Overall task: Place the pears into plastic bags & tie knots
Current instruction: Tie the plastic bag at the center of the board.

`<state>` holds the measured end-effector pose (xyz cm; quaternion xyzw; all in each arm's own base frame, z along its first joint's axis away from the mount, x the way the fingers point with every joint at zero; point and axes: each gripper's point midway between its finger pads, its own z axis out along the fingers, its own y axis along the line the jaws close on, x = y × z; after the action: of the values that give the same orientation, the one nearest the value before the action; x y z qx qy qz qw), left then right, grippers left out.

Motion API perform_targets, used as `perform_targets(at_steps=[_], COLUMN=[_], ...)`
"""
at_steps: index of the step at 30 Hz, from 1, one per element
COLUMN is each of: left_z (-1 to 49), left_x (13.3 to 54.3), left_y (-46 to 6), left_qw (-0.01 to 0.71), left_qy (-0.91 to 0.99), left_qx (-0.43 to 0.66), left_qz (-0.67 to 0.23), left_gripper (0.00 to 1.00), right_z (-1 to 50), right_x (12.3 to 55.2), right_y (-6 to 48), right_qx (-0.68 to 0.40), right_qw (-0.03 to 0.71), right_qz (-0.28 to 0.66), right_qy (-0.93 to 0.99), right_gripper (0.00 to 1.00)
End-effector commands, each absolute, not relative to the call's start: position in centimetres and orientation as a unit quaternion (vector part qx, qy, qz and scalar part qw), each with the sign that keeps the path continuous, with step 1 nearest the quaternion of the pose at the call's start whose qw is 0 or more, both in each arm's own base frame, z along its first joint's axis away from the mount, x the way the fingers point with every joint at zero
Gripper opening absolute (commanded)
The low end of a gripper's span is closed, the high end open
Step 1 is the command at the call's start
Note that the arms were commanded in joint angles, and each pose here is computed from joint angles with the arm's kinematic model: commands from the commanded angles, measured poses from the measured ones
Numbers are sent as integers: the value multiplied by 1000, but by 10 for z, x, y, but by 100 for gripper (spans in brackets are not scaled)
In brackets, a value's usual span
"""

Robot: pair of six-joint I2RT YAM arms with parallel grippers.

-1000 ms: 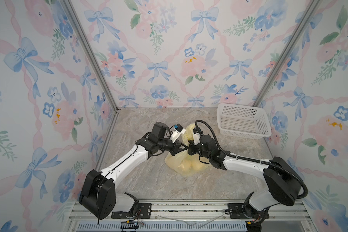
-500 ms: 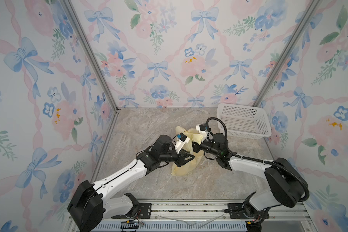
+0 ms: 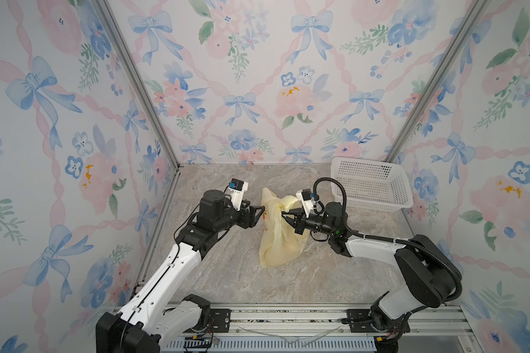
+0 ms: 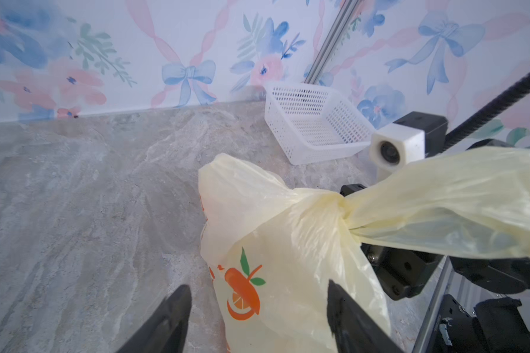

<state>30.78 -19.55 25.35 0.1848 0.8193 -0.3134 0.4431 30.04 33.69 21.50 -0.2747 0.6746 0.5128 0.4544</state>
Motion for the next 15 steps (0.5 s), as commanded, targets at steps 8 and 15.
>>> perform_targets(at_steps=[8,15], left_z=[243,248], left_x=[288,273], left_y=[-238,-242], left_qw=[366,364], left_qy=[794,790], left_qx=[267,270], left_qz=[-404,-413], left_gripper=[8,0], right_z=[207,185], right_x=[279,309], right_y=[380,403], right_qx=[-341,-318], right_qw=[407,422], right_qz=[522,485], right_qy=[668,697], right_gripper=[4,4])
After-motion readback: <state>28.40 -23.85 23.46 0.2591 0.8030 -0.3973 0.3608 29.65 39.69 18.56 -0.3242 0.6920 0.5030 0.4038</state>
